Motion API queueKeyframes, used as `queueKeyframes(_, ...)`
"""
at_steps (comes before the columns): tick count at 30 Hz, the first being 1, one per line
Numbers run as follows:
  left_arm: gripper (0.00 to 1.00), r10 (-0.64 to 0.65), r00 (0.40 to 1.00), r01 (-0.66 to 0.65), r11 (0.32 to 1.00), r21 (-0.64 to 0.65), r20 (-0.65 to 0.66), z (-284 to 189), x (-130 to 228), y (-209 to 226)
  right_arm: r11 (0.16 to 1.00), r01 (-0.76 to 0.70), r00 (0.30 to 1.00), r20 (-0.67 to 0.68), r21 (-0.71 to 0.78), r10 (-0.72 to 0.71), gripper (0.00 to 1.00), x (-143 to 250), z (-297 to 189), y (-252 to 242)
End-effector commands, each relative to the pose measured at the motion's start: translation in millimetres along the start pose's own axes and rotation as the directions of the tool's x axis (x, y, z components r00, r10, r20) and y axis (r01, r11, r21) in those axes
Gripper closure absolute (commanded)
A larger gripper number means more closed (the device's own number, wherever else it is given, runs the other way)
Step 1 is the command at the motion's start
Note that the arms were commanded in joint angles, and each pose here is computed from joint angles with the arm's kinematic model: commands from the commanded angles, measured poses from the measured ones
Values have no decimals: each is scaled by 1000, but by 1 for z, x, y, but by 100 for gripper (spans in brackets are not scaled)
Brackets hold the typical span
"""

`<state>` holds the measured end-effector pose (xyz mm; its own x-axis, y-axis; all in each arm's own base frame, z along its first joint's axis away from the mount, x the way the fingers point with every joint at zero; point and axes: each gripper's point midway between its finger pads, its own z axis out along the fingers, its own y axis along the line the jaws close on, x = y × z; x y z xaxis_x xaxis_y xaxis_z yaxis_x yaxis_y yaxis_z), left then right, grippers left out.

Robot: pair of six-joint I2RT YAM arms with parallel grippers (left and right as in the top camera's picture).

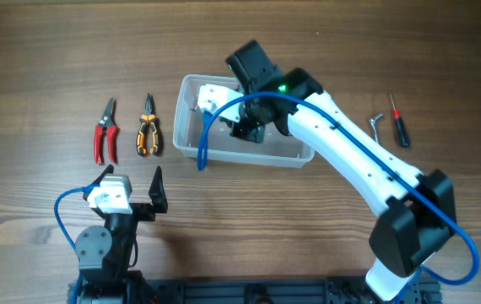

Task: Pack container
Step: 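Lift green screwdriver with right gripper and drop it into container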

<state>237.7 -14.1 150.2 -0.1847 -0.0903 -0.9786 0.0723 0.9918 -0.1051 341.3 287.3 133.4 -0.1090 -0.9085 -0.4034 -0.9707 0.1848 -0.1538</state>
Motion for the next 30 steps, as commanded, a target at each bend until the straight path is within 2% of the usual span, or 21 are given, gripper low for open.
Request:
queueKeyframes(1, 0, 16, 1000, -16, 1000, 1, 5, 0, 0, 0, 996, -89, 994, -63, 0, 88, 96, 43, 36, 6)
queueKeyframes(7, 0, 16, 1000, -16, 1000, 1, 5, 0, 0, 0, 993, -118, 988, -98, -23, 115, 96, 82, 67, 24)
queueKeyframes(14, 0, 16, 1000, -16, 1000, 1, 5, 0, 0, 0, 990, -138, 985, -106, -26, 135, 94, 87, 70, 28)
queueKeyframes(15, 0, 16, 1000, -16, 1000, 1, 5, 0, 0, 0, 990, -139, 985, -106, -27, 136, 87, 87, 70, 28)
queueKeyframes(16, 0, 16, 1000, -16, 1000, 1, 5, 0, 0, 0, 989, -147, 984, -107, -26, 143, 67, 87, 70, 28)
queueKeyframes(18, 0, 16, 1000, -16, 1000, 1, 5, 0, 0, 0, 985, -169, 980, -108, -24, 165, 52, 87, 70, 28)
queueKeyframes(19, 0, 16, 1000, -16, 1000, 1, 5, 0, 0, 0, 985, -169, 980, -108, -25, 166, 37, 87, 70, 29)
queueKeyframes(20, 0, 16, 1000, -16, 1000, 1, 5, 0, 0, 0, 985, -169, 980, -106, -24, 165, 28, 87, 70, 28)
queueKeyframes(21, 0, 16, 1000, -16, 1000, 1, 5, 0, 0, 0, 985, -169, 981, -105, -22, 166, 26, 86, 70, 27)
queueKeyframes(23, 0, 16, 1000, -16, 1000, 1, 5, 0, 0, 0, 983, -181, 979, -92, -4, 180, 25, 80, 67, 21)
queueKeyframes(26, 0, 16, 1000, -16, 1000, 1, 5, 0, 0, 0, 952, -289, 953, -67, 103, 296, 28, 65, 50, -9)
queueKeyframes(30, 0, 16, 1000, -16, 1000, 1, 5, 0, 0, 0, 900, -403, 914, 20, 168, 406, 36, 26, -7, -51)
